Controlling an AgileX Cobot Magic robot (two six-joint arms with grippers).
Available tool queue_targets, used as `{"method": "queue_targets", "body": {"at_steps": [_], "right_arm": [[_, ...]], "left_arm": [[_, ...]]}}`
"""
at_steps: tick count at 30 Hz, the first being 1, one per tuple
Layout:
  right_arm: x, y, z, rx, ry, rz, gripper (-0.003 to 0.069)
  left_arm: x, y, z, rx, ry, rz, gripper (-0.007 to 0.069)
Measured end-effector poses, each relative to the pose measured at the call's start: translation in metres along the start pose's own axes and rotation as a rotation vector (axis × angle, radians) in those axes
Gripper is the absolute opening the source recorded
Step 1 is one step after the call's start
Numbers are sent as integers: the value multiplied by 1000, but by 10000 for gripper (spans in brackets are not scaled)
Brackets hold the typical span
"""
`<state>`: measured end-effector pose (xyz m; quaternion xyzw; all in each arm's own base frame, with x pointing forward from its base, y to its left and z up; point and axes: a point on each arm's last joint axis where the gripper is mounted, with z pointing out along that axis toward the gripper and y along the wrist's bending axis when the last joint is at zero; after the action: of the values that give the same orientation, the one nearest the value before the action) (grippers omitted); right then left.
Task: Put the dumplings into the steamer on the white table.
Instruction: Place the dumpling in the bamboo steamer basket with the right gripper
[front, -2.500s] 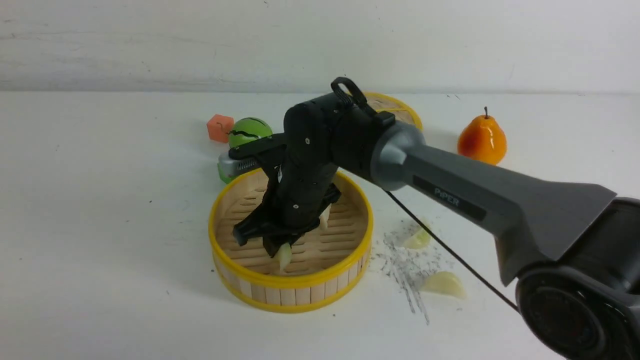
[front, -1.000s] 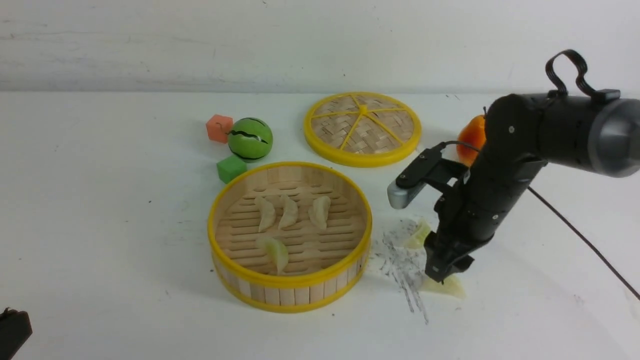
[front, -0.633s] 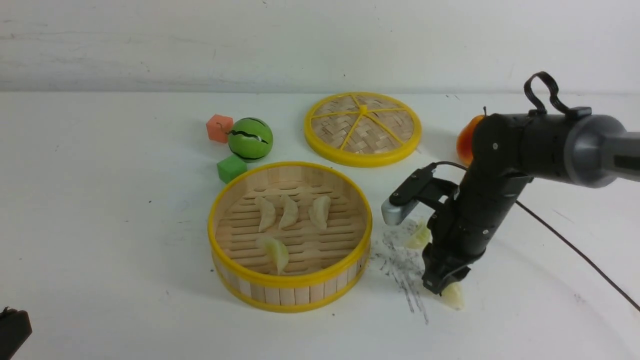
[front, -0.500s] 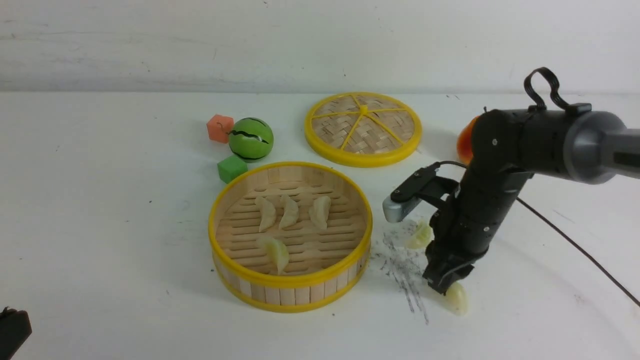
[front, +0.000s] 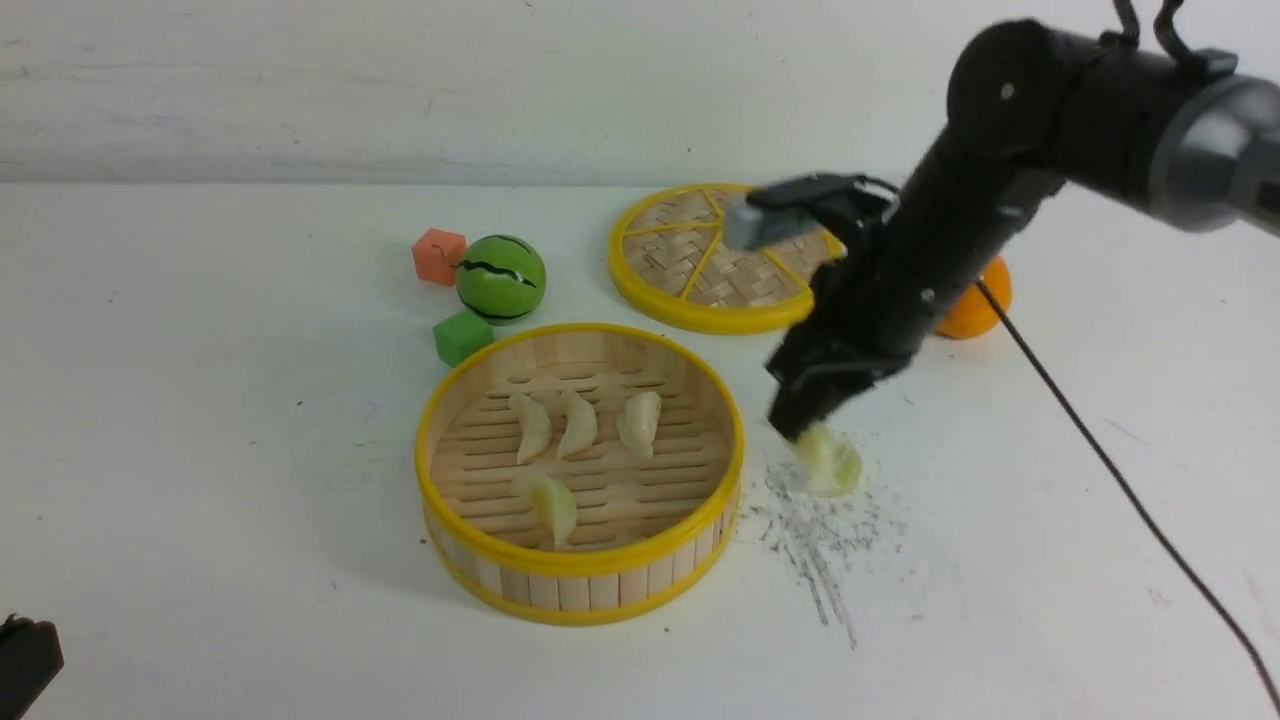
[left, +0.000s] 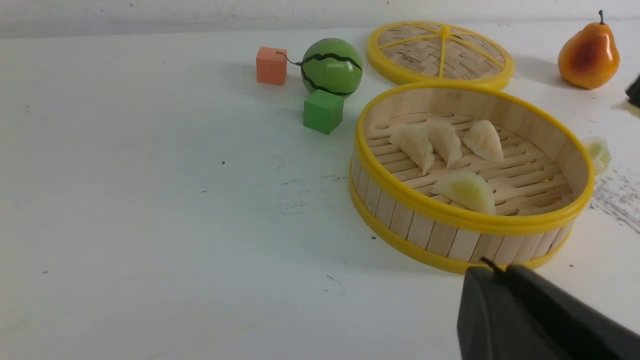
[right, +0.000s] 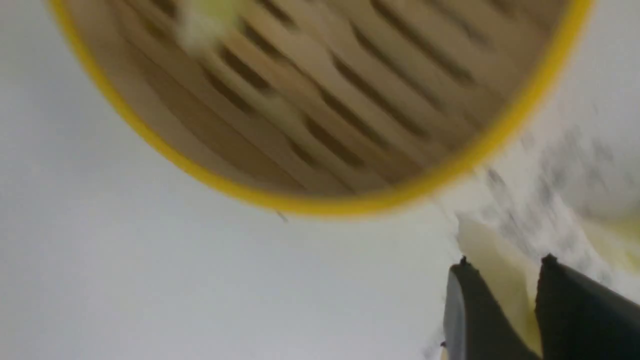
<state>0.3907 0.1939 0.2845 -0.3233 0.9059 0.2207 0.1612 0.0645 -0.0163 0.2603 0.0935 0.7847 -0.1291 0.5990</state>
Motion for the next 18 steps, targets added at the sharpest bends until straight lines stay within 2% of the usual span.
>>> {"method": "queue_targets", "body": {"at_steps": [4, 8, 18], "right_arm": [[-25, 42, 5, -50, -144, -63, 167], [-32, 67, 42, -30, -157, -118, 165], [-21, 43, 109, 5, -58, -64, 165]], "left_arm": [[0, 0, 0, -3, -2, 7, 27], [0, 0, 0, -3, -2, 8, 28], [0, 0, 0, -4, -3, 9, 37]]}}
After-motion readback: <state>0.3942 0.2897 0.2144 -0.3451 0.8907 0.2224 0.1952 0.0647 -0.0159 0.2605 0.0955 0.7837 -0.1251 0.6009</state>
